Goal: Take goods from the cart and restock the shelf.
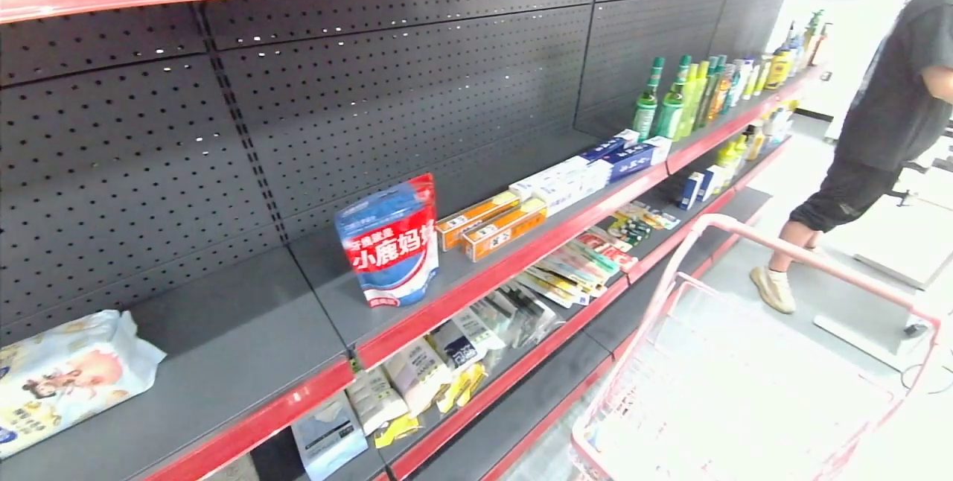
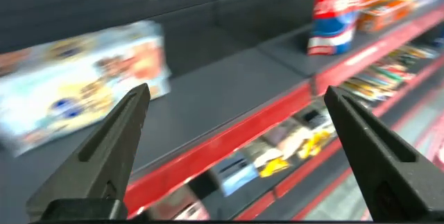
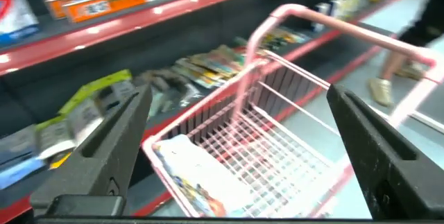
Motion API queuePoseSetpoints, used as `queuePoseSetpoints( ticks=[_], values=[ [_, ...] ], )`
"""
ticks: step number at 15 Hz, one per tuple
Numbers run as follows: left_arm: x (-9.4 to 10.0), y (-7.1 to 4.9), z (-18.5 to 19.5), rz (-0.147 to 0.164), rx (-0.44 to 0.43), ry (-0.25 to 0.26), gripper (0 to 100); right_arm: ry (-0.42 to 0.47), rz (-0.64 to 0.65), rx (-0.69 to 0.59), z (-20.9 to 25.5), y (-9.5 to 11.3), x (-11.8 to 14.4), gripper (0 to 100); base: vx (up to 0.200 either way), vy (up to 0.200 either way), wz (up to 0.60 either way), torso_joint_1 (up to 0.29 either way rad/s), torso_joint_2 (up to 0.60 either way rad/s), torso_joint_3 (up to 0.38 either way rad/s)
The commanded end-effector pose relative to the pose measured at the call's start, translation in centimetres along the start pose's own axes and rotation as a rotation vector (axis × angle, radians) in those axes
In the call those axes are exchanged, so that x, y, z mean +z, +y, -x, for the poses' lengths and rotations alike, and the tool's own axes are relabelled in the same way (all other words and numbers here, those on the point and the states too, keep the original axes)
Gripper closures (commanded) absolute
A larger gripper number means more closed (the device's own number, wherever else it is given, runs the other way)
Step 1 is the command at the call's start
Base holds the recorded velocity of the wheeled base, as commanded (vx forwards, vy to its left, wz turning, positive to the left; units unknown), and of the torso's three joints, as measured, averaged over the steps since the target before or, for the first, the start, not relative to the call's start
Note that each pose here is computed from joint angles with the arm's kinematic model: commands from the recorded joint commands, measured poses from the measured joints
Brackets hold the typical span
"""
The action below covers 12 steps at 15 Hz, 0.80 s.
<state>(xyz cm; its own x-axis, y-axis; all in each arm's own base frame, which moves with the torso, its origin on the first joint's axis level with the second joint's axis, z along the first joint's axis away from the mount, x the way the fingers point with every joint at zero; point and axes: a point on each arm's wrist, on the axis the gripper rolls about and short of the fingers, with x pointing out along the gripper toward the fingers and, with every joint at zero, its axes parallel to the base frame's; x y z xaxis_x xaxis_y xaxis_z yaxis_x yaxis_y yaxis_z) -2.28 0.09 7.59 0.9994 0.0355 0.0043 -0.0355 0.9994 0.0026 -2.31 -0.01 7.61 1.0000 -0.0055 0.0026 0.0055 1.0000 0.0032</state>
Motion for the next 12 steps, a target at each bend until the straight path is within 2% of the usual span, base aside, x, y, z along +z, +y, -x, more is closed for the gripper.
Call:
queuePoseSetpoints(
  ticks=[1,5,9,10,11,12],
  values=[
    [0.0,0.0,0.0,0.000,0.001,0.000,0,0.001,0.000,-0.001,0.0,0.0,0.0,0,0.000,0.000,0.00,0.000,0.00,0.000],
    [0.0,0.0,0.0,0.001,0.000,0.000,0,0.001,0.000,-0.002,0.0,0.0,0.0,0,0.000,0.000,0.00,0.000,0.00,0.000],
    [0.0,0.0,0.0,0.000,0.001,0.000,0,0.052,0.006,-0.002,-0.4,0.0,0.5,0,0.000,0.000,0.00,0.000,0.00,0.000],
    [0.0,0.0,0.0,0.001,0.000,0.001,0,0.050,0.000,0.030,-0.8,0.1,4.0,0,0.000,0.000,0.00,0.000,0.00,0.000],
    [0.0,0.0,0.0,0.001,0.000,0.000,0,0.060,-0.040,0.026,-2.5,0.1,9.4,0,0.000,0.000,0.00,0.000,0.00,0.000],
    [0.0,0.0,0.0,0.000,0.000,0.000,0,0.074,-0.083,0.018,-4.7,0.1,13.5,0,0.000,0.000,0.00,0.000,0.00,0.000]
  ],
)
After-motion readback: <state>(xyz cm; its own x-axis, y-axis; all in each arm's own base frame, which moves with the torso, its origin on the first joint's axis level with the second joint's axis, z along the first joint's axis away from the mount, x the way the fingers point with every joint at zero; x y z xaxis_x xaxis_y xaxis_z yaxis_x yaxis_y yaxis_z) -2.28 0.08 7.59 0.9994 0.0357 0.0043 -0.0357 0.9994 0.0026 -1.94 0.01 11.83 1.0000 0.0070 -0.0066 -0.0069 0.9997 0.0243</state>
